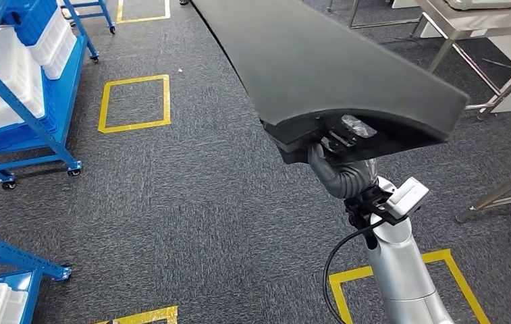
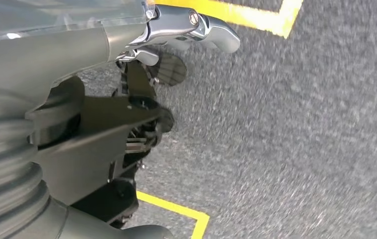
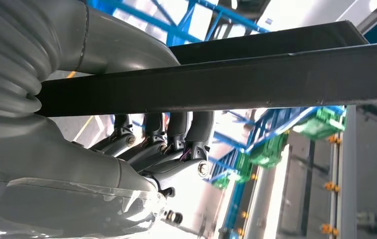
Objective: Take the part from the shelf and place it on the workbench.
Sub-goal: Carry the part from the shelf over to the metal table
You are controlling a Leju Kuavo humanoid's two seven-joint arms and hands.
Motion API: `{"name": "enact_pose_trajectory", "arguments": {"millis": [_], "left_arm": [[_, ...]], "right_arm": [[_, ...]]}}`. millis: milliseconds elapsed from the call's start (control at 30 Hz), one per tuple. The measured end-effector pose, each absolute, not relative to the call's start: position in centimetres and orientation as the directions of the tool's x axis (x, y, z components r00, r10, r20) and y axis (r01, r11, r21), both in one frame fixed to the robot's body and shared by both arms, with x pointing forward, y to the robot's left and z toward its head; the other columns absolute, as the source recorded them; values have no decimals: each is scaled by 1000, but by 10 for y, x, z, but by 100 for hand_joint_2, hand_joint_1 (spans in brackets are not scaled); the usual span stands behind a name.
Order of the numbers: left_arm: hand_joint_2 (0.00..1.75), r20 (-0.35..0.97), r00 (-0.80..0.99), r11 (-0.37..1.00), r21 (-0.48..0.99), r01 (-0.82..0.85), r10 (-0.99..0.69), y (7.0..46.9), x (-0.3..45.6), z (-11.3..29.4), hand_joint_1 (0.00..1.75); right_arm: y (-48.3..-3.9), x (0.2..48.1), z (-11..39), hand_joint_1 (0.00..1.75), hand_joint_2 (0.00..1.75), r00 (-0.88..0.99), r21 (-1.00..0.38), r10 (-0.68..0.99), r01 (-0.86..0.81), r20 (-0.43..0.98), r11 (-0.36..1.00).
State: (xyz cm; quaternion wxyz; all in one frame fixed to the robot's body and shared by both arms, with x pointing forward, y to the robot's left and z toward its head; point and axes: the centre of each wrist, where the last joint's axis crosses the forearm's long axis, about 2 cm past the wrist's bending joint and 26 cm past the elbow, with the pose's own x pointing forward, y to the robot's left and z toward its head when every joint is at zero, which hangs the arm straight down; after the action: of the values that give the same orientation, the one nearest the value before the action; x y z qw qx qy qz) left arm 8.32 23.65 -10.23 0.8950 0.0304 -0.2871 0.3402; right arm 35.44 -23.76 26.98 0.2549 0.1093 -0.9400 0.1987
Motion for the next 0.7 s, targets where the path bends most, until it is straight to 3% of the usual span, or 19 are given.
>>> {"name": "enact_pose_trajectory", "arguments": {"millis": [700], "left_arm": [[175, 516, 612, 760, -125, -638, 599, 237, 77, -103, 0]], "right_arm": [[-235, 352, 267, 175, 175, -849, -312, -106, -302, 518, 901]]}}
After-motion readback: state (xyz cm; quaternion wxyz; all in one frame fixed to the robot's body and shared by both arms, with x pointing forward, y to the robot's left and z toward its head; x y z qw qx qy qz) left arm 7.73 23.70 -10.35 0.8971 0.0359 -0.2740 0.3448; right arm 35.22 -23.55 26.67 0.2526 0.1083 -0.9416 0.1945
